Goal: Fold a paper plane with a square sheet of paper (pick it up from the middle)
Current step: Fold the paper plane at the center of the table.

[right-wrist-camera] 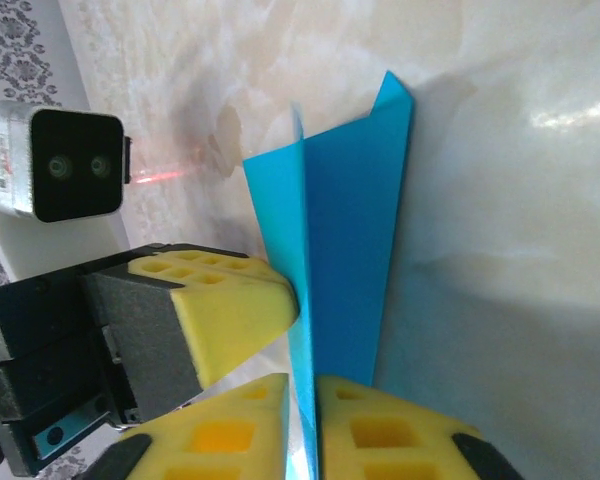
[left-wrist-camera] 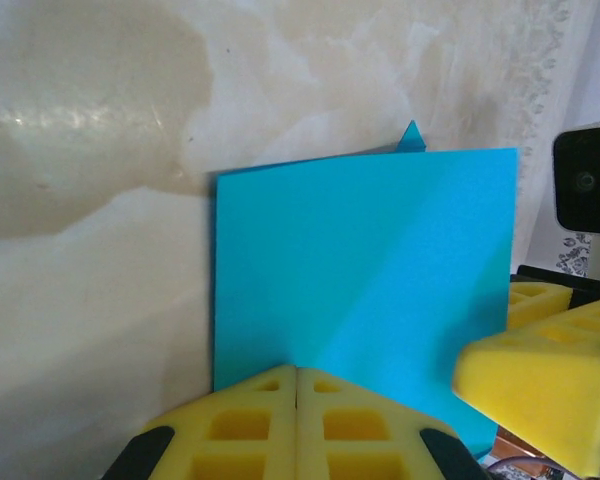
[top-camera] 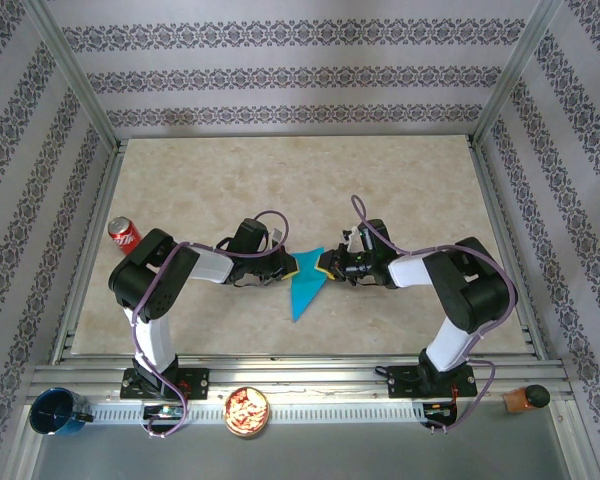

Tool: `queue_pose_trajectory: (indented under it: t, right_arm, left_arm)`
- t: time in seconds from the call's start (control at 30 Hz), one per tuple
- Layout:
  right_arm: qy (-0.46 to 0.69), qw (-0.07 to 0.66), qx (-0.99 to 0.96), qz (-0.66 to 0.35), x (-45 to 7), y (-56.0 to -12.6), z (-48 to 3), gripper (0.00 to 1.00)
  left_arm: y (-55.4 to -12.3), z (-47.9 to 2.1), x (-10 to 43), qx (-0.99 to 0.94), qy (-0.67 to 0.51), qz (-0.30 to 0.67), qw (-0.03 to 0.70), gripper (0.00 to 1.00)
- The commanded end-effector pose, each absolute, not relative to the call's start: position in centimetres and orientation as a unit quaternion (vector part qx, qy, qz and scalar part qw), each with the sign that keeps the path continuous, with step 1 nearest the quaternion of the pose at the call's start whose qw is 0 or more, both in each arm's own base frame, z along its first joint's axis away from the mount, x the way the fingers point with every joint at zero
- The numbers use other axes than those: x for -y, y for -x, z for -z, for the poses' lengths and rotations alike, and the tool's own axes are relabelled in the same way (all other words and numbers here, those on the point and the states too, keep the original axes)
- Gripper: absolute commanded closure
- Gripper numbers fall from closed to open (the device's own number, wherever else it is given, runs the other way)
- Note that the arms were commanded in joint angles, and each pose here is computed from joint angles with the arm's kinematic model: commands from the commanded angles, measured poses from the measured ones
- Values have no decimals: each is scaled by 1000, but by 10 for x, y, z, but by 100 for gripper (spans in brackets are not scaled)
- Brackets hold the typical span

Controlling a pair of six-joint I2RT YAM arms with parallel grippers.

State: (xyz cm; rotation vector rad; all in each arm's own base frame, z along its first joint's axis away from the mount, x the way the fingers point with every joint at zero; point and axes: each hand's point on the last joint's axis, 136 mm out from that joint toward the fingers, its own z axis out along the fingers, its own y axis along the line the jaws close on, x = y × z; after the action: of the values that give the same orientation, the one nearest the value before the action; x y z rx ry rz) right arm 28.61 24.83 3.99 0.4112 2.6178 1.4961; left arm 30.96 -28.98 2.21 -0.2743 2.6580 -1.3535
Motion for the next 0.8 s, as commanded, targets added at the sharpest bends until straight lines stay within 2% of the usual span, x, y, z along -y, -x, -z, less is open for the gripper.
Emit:
queue_pose_trajectory:
  t: [0.0, 0.13, 0.23, 0.3, 0.6, 0.77]
  right_arm:
    - [-129, 44, -858, -496, -249, -286, -40, 89]
    - [-151, 64, -858, -487, -245, -290, -45, 93]
    - [-190, 87, -854, -476, -237, -296, -49, 97]
    - [-217, 103, -847, -475, -233, -299, -51, 95]
    - [-273, 142, -831, -463, -228, -300, -61, 96]
    - [-292, 144, -824, -463, -225, -299, -59, 97]
  left_arm:
    - [-302, -30, 298, -882, 54, 463, 72, 89]
    - [-304, -55, 291, -886, 24, 448, 114, 79]
    - [-299, -68, 277, -907, -10, 394, 151, 69]
    - [-292, -77, 268, -918, -44, 350, 180, 64]
    - [-248, -89, 277, -911, -202, 246, 261, 54]
    - [-230, -76, 298, -899, -298, 174, 269, 53]
